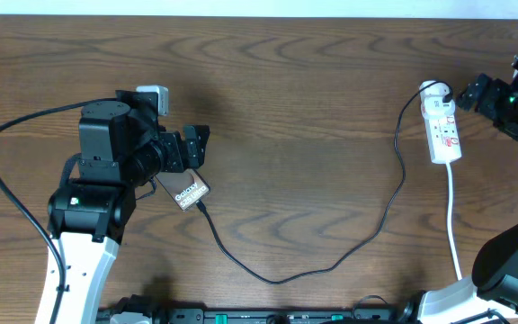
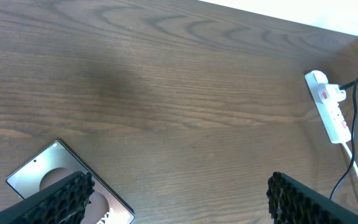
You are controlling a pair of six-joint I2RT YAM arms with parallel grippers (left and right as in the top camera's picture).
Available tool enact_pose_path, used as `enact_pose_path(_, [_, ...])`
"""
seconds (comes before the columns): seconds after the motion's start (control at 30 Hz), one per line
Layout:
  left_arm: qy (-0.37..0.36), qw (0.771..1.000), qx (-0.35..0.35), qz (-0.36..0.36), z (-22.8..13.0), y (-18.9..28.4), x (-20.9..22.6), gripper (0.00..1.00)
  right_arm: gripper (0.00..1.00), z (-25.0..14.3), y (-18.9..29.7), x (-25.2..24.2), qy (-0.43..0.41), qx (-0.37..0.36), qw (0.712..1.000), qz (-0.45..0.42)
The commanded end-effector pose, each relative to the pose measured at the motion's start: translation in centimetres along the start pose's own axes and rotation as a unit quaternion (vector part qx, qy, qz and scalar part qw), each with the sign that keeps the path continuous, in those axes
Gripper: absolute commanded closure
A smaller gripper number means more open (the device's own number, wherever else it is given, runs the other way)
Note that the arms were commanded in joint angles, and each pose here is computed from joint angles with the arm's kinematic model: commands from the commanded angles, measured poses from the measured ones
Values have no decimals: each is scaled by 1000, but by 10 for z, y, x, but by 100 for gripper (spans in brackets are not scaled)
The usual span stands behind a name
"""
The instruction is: Plug charger to phone and switch on socket
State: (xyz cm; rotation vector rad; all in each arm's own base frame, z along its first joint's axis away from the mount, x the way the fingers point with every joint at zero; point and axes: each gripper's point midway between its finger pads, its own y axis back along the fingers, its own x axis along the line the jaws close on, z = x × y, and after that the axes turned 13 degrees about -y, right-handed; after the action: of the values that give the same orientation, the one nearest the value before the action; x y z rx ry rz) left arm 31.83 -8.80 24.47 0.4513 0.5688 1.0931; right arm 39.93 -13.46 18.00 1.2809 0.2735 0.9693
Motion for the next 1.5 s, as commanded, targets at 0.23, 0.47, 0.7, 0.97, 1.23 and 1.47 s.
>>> enact_pose_path(0.23, [4,1000,11,6,-3,9,-2,8,1,-1,3,1,-4,-1,1000,4])
enact_pose_path(0.47, [-1,999,-5,41,-11,16,9,8,1,-1,3,1,-4,-1,1000,4])
enact_pose_path(0.7, [-34,991,-119,54,-1,32,8,8,1,-1,3,1,-4,-1,1000,4])
enact_pose_path(0.97, [-76,958,-272,52,-6,53,0,8,1,-1,3,1,-4,-2,1000,4])
enact_pose_path(1.23, [-120,918,-373,60,-33,69,-3,8,1,-1,3,1,-4,-1,1000,4])
enact_pose_path(1.47, [-125,899,-411,83,-49,77,6,8,1,-1,3,1,-4,-1,1000,4])
